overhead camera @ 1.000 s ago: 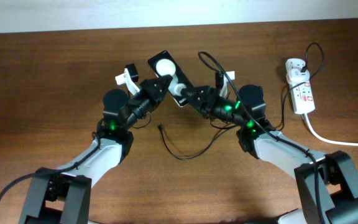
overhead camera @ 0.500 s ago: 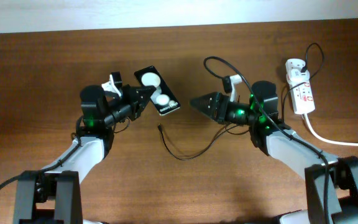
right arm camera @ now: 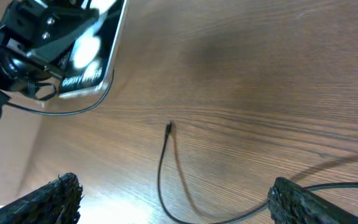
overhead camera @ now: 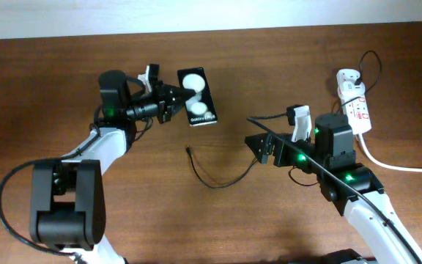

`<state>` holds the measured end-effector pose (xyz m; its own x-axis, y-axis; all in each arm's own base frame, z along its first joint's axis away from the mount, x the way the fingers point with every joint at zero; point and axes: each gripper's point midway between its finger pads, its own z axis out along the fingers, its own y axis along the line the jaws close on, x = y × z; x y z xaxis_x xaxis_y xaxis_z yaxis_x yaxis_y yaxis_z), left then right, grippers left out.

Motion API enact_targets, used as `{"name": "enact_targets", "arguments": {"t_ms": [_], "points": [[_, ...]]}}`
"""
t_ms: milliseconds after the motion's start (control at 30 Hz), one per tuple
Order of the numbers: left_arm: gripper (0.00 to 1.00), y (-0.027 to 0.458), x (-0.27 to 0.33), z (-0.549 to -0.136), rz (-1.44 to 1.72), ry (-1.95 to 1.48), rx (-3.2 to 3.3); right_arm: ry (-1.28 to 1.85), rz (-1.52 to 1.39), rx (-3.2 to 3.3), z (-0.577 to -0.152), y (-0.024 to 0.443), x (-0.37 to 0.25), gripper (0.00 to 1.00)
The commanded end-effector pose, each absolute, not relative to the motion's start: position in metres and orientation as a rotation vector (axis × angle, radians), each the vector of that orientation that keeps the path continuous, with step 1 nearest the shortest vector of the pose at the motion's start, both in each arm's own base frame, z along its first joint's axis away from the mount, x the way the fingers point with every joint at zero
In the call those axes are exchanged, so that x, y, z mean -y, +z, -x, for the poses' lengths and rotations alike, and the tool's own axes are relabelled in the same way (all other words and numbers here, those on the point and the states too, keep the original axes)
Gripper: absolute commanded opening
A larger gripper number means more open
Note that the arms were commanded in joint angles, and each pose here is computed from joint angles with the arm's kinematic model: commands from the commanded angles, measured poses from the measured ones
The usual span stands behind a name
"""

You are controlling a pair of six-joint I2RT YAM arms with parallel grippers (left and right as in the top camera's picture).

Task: Plug charger to phone and switch on socket
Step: 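Release the phone from the right gripper and grasp the cable's USB-C end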

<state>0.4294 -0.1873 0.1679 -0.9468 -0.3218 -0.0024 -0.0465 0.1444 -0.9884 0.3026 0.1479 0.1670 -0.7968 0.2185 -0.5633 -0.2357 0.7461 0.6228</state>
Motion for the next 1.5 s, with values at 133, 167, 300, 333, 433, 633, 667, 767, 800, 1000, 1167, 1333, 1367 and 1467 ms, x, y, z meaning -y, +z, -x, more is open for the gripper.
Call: {"name": "enact_targets", "arguments": {"t_ms": [133, 167, 300, 333, 433, 633, 667, 767, 800, 1000, 1167, 1333, 1367, 1467], "points": [[0.0, 0.177, 0.188, -0.412, 0.193, -1.998, -2.225, 0.782, 0.232, -2.364, -0.286, 0.15, -0.155, 0.99], [0.0, 0.176, 0.182, -0.414, 0.215, -1.994, -2.224, 0.722, 0.264, -2.369, -0.284, 0.147, -0.162, 0.99], [0.0, 0.177, 0.154, -0.42, 0.269, -1.991, -2.193, 0.561, 0.42, -2.3, -0.273, 0.15, -0.2, 0.98], [0.0, 0.177, 0.147, -0.422, 0.288, -1.984, -2.185, 0.574, 0.473, -2.253, -0.269, 0.156, -0.217, 0.99], [0.0, 0.172, 0.13, -0.426, 0.386, -1.98, -2.188, 0.642, 0.568, -2.154, -0.259, 0.168, -0.255, 0.99], [0.0, 0.171, 0.125, -0.425, 0.398, -1.987, -2.188, 0.751, 0.521, -2.148, -0.256, 0.174, -0.269, 0.99], [0.0, 0.171, 0.125, -0.425, 0.398, -1.987, -2.188, 0.753, 0.517, -2.15, -0.256, 0.174, -0.269, 0.99], [0.0, 0.171, 0.125, -0.425, 0.397, -1.987, -2.188, 0.696, 0.592, -2.154, -0.258, 0.162, -0.27, 1.0], [0.0, 0.171, 0.125, -0.425, 0.397, -1.987, -2.188, 0.672, 0.61, -2.178, -0.26, 0.151, -0.27, 0.97], [0.0, 0.169, 0.124, -0.428, 0.418, -1.964, -2.185, 0.584, 0.707, -2.265, -0.27, 0.09, -0.298, 0.84], [0.0, 0.169, 0.123, -0.43, 0.423, -1.95, -2.183, 0.497, 0.729, -2.324, -0.277, 0.058, -0.299, 0.73], [0.0, 0.166, 0.122, -0.434, 0.449, -1.921, -2.179, 0.515, 0.715, -2.284, -0.286, 0.055, -0.308, 0.59], [0.0, 0.166, 0.122, -0.434, 0.449, -1.921, -2.179, 0.517, 0.714, -2.278, -0.288, 0.052, -0.311, 0.58], [0.0, 0.166, 0.119, -0.436, 0.46, -1.911, -2.175, 0.489, 0.755, -2.287, -0.284, 0.035, -0.322, 0.57]]}}
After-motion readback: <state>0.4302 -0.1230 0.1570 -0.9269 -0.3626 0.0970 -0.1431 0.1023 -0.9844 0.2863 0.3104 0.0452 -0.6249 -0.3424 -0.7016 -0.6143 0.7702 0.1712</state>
